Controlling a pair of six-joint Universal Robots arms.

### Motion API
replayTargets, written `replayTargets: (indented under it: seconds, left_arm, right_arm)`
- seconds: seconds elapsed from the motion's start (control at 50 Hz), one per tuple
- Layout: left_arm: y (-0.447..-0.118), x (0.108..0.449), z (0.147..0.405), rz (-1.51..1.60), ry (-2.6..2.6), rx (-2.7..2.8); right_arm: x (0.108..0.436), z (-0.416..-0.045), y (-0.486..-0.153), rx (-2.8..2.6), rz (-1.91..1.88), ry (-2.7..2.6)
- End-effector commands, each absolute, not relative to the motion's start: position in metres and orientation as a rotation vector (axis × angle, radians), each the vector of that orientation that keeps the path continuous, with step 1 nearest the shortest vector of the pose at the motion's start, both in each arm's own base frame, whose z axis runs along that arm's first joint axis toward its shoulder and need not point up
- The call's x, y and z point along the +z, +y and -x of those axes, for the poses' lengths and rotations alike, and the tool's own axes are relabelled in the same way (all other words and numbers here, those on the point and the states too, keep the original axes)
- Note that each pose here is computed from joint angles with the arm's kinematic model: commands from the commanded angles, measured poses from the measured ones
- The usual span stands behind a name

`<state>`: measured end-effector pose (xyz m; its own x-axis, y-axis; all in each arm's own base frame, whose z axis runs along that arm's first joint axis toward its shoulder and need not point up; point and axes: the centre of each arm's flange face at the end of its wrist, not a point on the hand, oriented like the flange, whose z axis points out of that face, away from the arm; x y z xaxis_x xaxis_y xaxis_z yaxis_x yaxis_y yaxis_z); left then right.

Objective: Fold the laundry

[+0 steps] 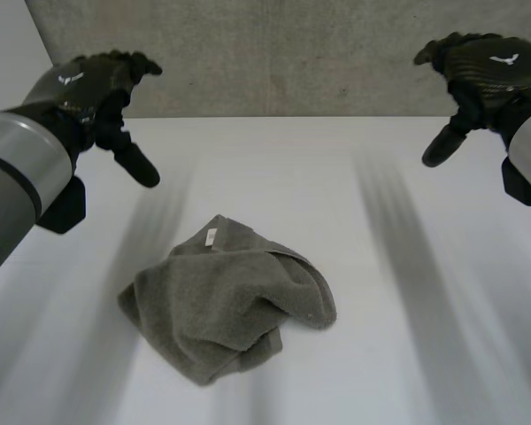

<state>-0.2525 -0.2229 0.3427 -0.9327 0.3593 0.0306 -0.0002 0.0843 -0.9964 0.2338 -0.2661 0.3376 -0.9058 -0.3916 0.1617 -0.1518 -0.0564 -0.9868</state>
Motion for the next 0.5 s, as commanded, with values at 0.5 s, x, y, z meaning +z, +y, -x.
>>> replayTargets:
  seconds: [0.5]
  left_arm:
    - [-0.237, 0.145, 0.185, 0.246, -2.568, 1.517]
  right_arm:
    - [0.187, -0.388, -0.238, -1.214, 1.021, 2.070]
